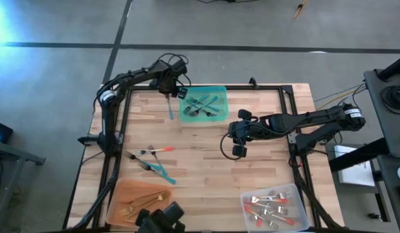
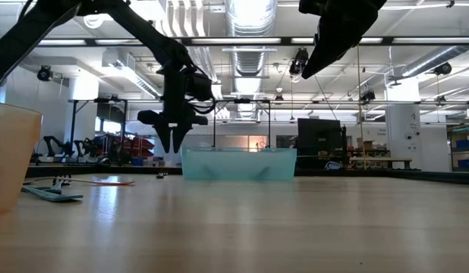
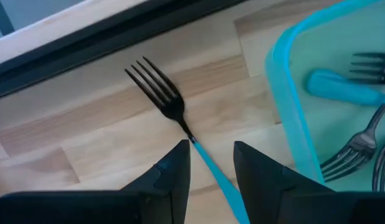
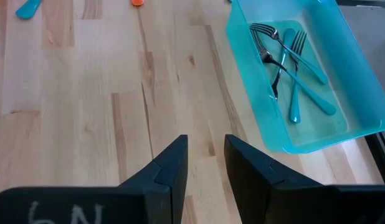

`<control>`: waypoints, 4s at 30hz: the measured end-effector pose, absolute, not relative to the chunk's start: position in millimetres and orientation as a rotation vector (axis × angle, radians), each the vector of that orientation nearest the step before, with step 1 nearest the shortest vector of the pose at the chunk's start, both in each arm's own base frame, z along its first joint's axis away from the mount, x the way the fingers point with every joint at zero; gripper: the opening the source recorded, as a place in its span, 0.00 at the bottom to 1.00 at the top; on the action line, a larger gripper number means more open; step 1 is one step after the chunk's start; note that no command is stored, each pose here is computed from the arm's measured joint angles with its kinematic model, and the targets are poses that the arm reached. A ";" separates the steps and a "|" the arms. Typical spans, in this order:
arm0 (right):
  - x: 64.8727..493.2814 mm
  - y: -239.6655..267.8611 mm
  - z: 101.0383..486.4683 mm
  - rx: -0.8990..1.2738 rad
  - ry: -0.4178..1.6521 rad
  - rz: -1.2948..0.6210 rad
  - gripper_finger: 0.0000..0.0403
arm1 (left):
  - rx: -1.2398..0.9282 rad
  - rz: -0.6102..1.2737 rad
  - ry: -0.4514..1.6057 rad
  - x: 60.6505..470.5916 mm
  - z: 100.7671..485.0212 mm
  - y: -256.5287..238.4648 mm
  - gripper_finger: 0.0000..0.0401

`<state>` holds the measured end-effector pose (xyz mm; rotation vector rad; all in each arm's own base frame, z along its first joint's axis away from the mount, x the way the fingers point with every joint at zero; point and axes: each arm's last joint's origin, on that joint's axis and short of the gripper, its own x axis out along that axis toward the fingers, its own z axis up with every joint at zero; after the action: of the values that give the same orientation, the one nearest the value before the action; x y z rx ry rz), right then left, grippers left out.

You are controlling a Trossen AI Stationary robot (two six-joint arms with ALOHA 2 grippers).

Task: Sort silverware by color (type)
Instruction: Put the blue fork into the blue bin

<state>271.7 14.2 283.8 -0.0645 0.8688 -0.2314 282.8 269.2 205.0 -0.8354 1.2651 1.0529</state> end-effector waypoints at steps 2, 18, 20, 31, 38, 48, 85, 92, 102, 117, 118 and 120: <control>271.7 14.1 283.8 -0.064 0.869 -0.232 0.24 | -0.837 1.049 1.264 282.0 204.9 270.3 0.26; 271.7 14.1 283.8 -0.064 0.869 -0.232 0.24 | -0.901 0.958 1.552 288.2 159.9 278.6 0.26; 271.7 14.1 283.8 -0.064 0.869 -0.232 0.24 | -0.897 0.956 1.550 293.8 158.6 284.1 0.26; 271.7 14.2 283.8 -0.065 0.869 -0.231 0.24 | -0.949 0.897 1.753 306.7 155.3 297.3 0.26; 271.7 14.1 283.8 -0.064 0.869 -0.231 0.24 | -0.987 0.843 1.755 304.7 153.0 297.9 0.26; 271.7 14.1 283.8 -0.064 0.869 -0.231 0.24 | -0.882 0.846 1.727 313.6 164.1 286.4 0.26; 271.7 14.2 283.9 -0.064 0.868 -0.231 0.24 | -0.757 0.900 1.090 240.6 161.3 178.5 0.26; 271.7 14.1 283.9 -0.064 0.869 -0.232 0.24 | -0.718 0.853 1.135 236.2 145.6 158.0 0.26; 271.7 14.2 283.9 -0.064 0.869 -0.231 0.24 | -0.691 0.827 1.026 247.0 148.0 158.9 0.26; 271.7 14.2 283.8 -0.064 0.869 -0.231 0.24 | -0.755 0.944 1.078 251.9 120.8 163.7 0.26; 271.7 14.2 283.9 -0.064 0.868 -0.231 0.24 | -0.756 0.953 1.084 252.0 119.3 163.8 0.26; 271.7 14.1 283.9 -0.064 0.868 -0.232 0.24 | -0.757 0.970 1.092 251.9 117.6 163.9 0.23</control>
<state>271.7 14.1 283.9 -0.0645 0.8685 -0.2317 251.9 163.9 117.6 -0.7568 1.0919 0.9701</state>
